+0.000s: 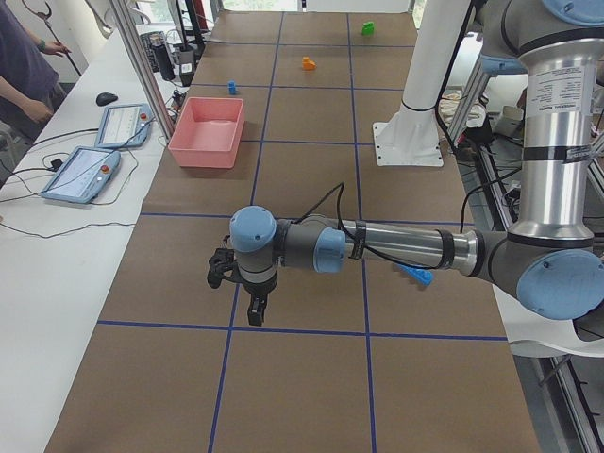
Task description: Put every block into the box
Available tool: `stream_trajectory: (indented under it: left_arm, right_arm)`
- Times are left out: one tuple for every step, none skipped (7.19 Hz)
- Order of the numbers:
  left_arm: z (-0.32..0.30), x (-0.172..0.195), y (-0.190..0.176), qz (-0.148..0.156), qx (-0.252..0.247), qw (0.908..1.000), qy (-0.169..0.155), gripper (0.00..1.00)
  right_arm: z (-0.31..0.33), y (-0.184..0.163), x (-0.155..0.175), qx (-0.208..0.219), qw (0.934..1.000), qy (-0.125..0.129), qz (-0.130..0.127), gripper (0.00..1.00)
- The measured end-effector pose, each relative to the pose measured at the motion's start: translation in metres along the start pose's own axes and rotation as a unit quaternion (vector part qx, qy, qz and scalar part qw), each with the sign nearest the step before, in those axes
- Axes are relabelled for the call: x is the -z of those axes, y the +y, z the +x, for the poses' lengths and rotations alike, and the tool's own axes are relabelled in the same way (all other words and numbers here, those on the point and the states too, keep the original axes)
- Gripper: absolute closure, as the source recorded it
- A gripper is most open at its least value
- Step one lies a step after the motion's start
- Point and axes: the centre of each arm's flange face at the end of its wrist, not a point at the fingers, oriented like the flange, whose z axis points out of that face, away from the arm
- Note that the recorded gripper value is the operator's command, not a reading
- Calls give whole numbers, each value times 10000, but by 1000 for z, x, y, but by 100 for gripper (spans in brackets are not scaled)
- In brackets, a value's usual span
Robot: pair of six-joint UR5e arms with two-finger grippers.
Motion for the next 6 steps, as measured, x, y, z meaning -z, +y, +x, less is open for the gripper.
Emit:
stream_trajectory:
  left_arm:
    - [0,0,0,2,-2,10000,2,0]
    - [0,0,0,-3,2,10000,9,0]
    - [0,-1,0,-10,7,10000,22,0]
    - [1,0,0,2,-3,10000,86,0]
    - [11,7,-4,93,-105,9997,188,0]
    - [27,20,-12,249,-284,9990,249,0]
  right_arm:
    - [0,0,0,7,10000,1,4,0]
    - [-2,-1,2,26,10000,0,20,0]
    - [-6,-2,6,69,10000,-5,66,0]
    - [-19,-4,17,198,9996,-14,180,0]
    - [-39,-6,31,408,9986,-38,330,0]
    - [-64,-10,37,674,9966,-185,446,0]
